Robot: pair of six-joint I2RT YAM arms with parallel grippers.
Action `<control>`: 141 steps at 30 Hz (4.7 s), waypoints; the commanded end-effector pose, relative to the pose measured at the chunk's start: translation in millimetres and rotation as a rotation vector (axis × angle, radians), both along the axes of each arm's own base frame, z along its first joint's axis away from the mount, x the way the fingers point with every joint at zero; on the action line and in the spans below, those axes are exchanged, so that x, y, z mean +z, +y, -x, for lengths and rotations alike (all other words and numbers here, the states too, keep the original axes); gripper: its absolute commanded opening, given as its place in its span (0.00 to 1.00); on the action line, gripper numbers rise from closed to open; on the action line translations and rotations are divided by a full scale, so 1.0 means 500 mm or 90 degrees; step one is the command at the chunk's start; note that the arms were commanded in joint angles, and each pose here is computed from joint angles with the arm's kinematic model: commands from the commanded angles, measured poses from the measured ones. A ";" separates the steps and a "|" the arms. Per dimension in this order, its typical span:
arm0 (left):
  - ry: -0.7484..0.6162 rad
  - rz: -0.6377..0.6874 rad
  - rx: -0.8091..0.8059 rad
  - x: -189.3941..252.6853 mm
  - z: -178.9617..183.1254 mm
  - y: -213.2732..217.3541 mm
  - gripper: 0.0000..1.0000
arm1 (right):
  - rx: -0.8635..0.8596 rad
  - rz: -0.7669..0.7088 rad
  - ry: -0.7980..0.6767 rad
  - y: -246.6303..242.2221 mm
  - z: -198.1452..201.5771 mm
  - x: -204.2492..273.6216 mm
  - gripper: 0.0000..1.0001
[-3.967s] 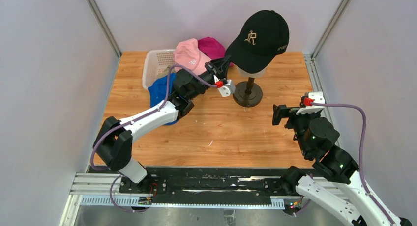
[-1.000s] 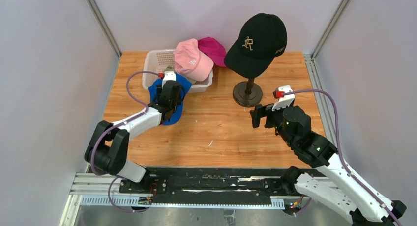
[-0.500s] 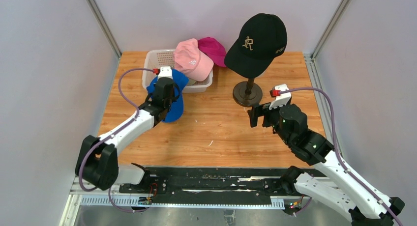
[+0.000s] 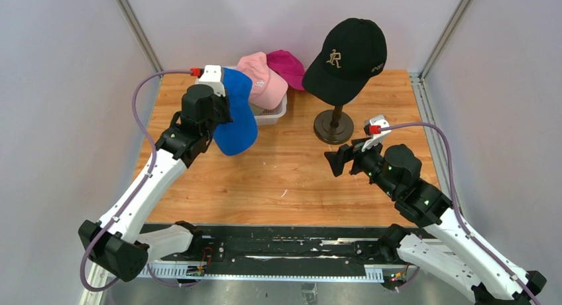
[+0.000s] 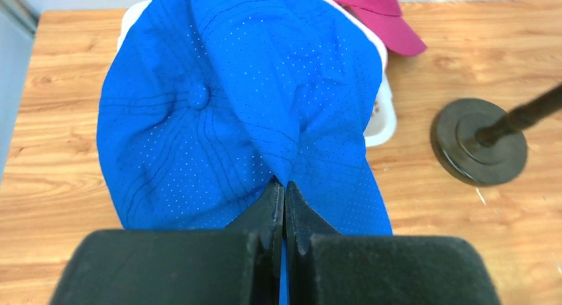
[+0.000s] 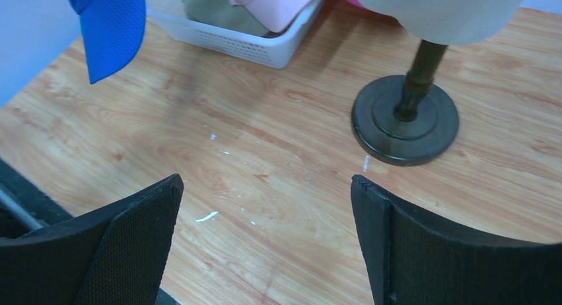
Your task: Stack the hats
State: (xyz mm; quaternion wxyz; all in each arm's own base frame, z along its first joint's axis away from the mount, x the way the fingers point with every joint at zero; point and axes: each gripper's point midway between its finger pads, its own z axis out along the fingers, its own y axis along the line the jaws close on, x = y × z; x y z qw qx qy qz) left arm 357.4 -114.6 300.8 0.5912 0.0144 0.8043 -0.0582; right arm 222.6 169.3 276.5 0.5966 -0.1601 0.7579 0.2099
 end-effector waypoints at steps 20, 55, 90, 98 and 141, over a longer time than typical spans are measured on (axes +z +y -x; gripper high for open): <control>-0.114 -0.008 -0.335 0.345 0.118 -0.159 0.00 | 0.109 -0.114 -0.034 0.016 0.085 0.100 0.93; -0.321 -0.048 -0.428 0.544 0.033 -0.329 0.00 | 0.081 -0.130 -0.062 0.001 0.075 0.130 0.95; -0.372 0.001 -0.407 0.570 0.139 -0.364 0.00 | 0.123 -0.334 -0.175 0.074 0.035 0.414 0.89; -0.361 -0.013 -0.403 0.553 0.143 -0.361 0.00 | 0.196 -0.390 -0.144 0.156 0.010 0.449 0.85; -0.369 -0.076 -0.359 0.566 0.176 -0.301 0.16 | 0.261 -0.408 -0.176 0.222 -0.023 0.540 0.00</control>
